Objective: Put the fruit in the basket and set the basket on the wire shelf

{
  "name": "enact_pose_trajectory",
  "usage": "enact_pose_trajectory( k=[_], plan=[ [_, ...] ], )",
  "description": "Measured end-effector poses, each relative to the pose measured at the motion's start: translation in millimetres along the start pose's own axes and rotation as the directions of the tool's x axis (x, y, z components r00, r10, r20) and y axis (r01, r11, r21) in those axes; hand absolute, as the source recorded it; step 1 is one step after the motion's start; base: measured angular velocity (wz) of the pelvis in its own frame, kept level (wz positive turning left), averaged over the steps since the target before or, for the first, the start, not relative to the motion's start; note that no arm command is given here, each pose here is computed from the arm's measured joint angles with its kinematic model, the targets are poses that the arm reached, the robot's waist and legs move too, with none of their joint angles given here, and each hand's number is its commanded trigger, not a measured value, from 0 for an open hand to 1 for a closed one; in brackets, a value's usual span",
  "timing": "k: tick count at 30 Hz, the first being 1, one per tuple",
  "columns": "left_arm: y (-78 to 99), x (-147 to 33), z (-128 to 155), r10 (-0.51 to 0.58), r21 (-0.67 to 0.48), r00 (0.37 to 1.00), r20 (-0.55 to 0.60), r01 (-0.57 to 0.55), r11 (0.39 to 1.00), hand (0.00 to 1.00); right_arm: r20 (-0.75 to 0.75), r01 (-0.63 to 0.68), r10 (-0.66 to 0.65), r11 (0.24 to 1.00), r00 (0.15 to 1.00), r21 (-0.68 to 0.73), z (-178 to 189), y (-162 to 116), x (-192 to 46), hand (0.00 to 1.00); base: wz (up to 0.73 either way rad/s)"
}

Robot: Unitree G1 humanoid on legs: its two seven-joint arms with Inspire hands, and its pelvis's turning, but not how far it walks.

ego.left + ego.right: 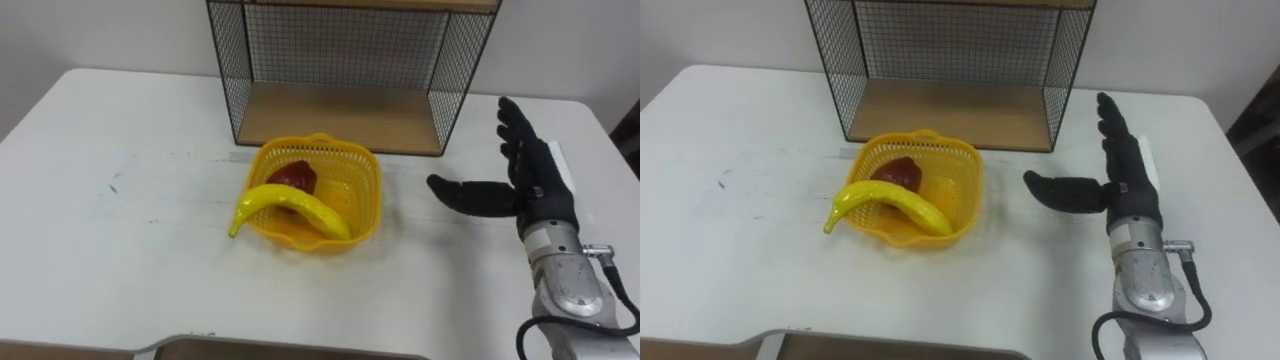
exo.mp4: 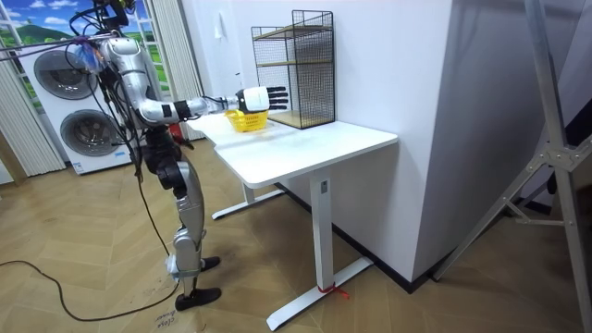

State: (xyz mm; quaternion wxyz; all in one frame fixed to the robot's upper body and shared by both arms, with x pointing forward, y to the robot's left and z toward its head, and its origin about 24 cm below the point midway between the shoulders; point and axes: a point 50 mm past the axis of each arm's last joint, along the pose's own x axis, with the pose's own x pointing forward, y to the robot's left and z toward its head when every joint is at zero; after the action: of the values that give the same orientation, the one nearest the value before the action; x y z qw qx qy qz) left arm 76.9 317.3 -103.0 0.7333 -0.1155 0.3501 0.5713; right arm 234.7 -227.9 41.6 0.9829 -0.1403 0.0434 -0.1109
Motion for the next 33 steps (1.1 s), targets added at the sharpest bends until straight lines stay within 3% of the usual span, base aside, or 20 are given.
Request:
enact_pose_trajectory(
  k=[3, 10, 16, 18, 21, 26, 28, 33],
  plan=[
    [5.6, -4.0, 29.3, 0.095, -0.172, 0.993, 0.065, -0.083, 0.982, 0.0, -0.013, 0.033, -0.033, 0.999, 0.999, -0.007, -3.9, -3.2, -6.3, 0.0, -0.03],
    [25.8, -17.8, 81.9, 0.342, -0.395, 0.922, 0.179, -0.252, 0.884, 0.0, -0.064, 0.067, -0.069, 0.997, 0.996, -0.025, -16.1, -10.3, -15.6, 0.0, -0.02],
    [36.7, -44.5, 129.5, 0.484, -0.508, 0.798, 0.359, -0.268, 0.818, 0.0, -0.055, 0.12, -0.124, 0.991, 0.991, -0.065, -15.8, -19.5, -18.4, 0.0, -0.05],
    [38.9, -62.3, 150.3, 0.518, -0.529, 0.709, 0.479, -0.238, 0.814, 0.0, -0.042, 0.133, -0.136, 0.988, 0.99, -0.077, -13.7, -22.8, -18.7, 0.0, 0.08],
    [39.3, -83.6, 169.5, 0.529, -0.566, 0.626, 0.573, -0.165, 0.808, 0.0, -0.04, 0.154, -0.158, 0.985, 0.987, -0.078, -13.3, -28.6, -18.4, 0.0, 0.04],
    [35.2, -95.8, 179.7, 0.49, -0.547, 0.588, 0.643, -0.095, 0.832, 0.0, -0.047, 0.13, -0.134, 0.989, 0.99, -0.076, -14.4, -27.7, -18.2, 0.0, 0.04],
    [25.6, -99.2, 179.7, 0.432, -0.506, 0.597, 0.676, -0.05, 0.861, 0.0, -0.046, 0.122, -0.126, 0.99, 0.991, -0.076, -14.2, -27.4, -18.0, 0.0, 0.18],
    [-8.8, -108.0, 174.7, 0.168, -0.31, 0.617, 0.769, 0.129, 0.942, 0.0, -0.047, 0.072, -0.075, 0.994, 0.996, -0.077, -14.0, -22.9, -17.9, 0.0, -0.01]
  ],
)
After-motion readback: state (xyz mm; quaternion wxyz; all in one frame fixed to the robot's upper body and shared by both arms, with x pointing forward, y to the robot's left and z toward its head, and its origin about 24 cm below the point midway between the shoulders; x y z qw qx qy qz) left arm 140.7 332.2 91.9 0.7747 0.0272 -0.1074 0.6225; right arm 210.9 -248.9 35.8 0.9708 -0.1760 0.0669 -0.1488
